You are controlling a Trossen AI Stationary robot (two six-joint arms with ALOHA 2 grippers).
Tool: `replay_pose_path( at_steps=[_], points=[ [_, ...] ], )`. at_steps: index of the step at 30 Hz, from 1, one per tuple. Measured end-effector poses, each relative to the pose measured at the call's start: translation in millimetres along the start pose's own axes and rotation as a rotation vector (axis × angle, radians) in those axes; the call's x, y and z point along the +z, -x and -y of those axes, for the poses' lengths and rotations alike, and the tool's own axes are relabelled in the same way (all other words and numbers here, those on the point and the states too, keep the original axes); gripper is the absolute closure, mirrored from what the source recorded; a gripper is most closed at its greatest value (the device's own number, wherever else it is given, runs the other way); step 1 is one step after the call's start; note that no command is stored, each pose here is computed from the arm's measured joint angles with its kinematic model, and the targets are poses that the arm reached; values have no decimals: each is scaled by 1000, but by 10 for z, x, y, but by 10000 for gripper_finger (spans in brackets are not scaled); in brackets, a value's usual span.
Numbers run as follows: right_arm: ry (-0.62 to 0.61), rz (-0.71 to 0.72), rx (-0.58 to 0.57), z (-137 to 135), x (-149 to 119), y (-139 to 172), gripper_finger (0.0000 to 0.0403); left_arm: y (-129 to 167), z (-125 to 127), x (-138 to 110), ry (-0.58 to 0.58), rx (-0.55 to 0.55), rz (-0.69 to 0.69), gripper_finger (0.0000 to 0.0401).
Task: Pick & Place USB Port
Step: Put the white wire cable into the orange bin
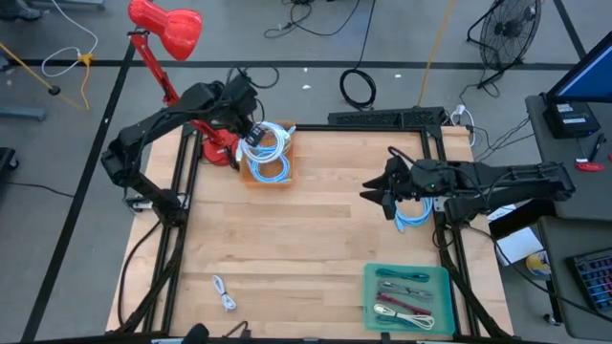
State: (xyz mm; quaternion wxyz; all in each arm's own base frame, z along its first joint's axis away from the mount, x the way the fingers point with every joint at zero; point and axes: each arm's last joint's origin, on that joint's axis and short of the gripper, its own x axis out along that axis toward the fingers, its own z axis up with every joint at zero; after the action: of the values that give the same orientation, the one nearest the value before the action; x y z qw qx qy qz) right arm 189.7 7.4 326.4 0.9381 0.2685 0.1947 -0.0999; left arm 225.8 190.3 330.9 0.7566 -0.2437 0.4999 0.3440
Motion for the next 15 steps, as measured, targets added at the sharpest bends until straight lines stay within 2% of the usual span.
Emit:
replay_pose_path(
  at_steps=[9, 15],
  points=[
    [-1, 47, -32, 44, 61, -35, 234, -2, -175, 39, 0, -6, 11, 377],
    [-3, 48, -49, 74, 76, -64, 234, -183, -105, 110, -59, -25, -14, 377]
  ],
)
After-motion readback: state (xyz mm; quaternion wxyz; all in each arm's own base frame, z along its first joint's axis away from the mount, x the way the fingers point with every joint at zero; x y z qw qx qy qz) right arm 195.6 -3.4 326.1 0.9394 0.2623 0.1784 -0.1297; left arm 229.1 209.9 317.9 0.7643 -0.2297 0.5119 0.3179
